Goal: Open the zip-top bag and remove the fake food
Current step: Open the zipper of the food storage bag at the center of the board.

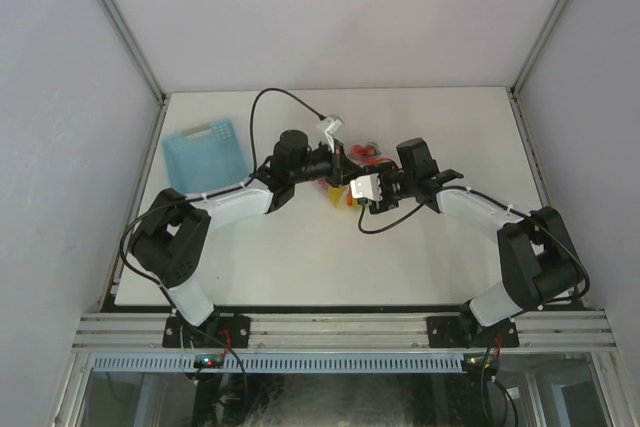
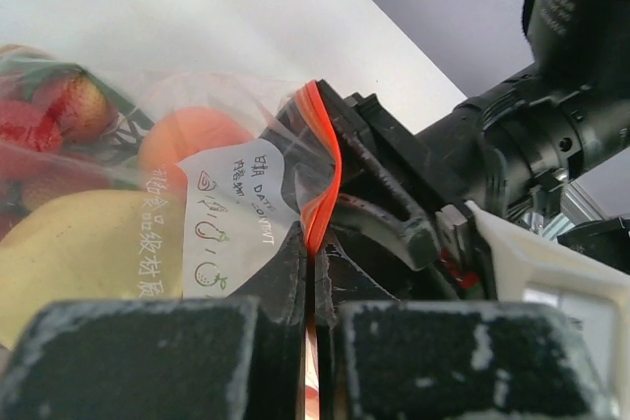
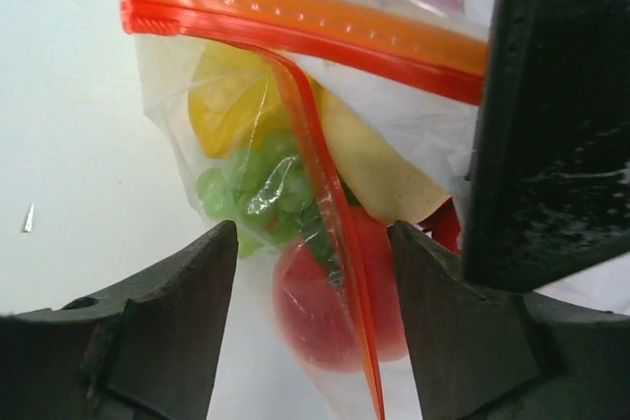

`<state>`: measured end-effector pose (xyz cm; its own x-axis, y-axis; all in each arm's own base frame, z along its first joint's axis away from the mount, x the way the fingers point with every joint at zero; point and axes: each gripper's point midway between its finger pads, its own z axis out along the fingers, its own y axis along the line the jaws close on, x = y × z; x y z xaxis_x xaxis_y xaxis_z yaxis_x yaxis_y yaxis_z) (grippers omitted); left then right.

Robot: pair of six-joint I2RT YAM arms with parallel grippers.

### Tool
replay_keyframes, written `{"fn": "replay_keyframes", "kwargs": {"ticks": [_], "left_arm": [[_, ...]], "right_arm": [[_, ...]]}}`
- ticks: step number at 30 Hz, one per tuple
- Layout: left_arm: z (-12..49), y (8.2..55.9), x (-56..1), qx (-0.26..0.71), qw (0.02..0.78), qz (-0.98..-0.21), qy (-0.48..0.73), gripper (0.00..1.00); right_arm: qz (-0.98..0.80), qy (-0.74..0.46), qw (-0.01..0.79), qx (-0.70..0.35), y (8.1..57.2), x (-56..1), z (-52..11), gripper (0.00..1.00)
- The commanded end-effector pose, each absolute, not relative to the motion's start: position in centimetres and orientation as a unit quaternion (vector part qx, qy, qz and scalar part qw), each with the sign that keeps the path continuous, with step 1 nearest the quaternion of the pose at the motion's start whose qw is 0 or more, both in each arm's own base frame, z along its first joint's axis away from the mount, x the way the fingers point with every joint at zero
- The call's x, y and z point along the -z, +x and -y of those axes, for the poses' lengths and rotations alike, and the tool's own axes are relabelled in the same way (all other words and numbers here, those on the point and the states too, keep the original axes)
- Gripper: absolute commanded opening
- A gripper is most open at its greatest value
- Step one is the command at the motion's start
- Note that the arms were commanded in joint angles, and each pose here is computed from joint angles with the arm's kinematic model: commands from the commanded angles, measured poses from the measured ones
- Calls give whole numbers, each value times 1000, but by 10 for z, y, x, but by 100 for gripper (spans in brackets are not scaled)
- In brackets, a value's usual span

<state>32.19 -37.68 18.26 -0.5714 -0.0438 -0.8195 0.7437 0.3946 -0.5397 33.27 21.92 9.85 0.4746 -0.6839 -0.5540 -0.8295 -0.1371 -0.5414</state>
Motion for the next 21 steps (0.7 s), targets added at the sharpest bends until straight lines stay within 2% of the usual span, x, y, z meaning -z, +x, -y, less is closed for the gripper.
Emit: {"fn": "replay_keyframes", "kwargs": {"ticks": [1,3,5,10,13,21], "left_arm": [[381,310,-207,525,414,-701,249,0],[380,310,-207,526,415,-701,245,0],[380,310,-206,528,415,-700,241,0],[380,311,-205,529,413,-702,237,0],[378,313,-203,529,413,-704,233,0],[379,315,-200,530,410,-708,224,0]], "right_arm": [[-505,-745,430,-62,345,-102,-218,60],[-502,-749,427,-70,342,-102,-216,53],[-502,-751,422,-75,338,-100,-213,51],[-525,-740,413,-74,340,-99,-196,55],[-544,-732,403,-73,341,-94,-183,52],[-530,-736,406,-113,322,-103,-176,12]]}}
